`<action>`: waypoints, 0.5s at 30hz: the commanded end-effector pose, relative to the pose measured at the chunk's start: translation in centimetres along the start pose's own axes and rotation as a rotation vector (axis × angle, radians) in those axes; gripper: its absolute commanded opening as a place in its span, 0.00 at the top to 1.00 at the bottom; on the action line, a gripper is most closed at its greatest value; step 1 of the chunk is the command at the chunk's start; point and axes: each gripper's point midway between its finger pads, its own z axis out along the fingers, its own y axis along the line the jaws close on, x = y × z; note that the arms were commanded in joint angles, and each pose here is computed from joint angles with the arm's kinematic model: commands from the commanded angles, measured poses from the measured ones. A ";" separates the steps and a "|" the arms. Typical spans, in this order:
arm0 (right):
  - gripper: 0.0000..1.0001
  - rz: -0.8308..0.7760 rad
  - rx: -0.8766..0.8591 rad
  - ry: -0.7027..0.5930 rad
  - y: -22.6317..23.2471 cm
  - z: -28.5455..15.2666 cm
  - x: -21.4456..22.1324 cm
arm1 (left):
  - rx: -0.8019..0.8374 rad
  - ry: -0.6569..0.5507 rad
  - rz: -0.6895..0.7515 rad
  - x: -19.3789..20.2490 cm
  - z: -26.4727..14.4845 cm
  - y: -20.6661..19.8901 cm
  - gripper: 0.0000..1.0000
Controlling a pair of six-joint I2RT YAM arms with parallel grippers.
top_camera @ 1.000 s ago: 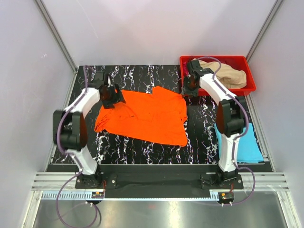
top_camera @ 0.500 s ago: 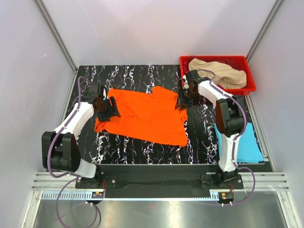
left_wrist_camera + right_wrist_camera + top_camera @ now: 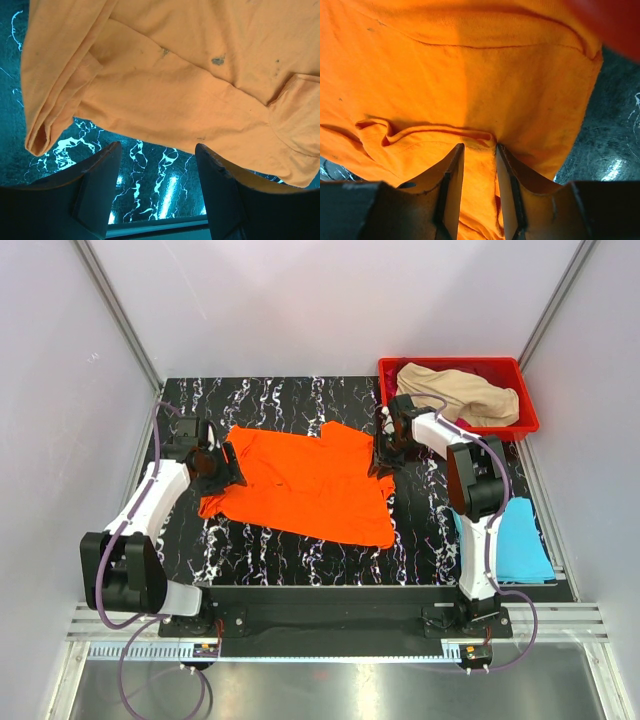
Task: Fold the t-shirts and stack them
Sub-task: Flatten the tshirt out
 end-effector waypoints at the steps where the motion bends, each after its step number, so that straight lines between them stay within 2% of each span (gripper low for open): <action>1: 0.61 -0.042 -0.003 -0.044 0.7 -0.5 -1.4 | -0.004 -0.040 0.019 -0.7 -0.6 0.2 0.34; 10: 0.60 -0.065 0.063 -0.060 -0.4 -0.4 -2.1 | -0.014 -0.037 0.022 -0.5 -0.6 0.6 0.34; 15: 0.77 -0.047 -0.003 -0.029 0.8 0.3 -1.6 | -0.063 -0.029 0.022 -0.7 -0.1 1.4 0.33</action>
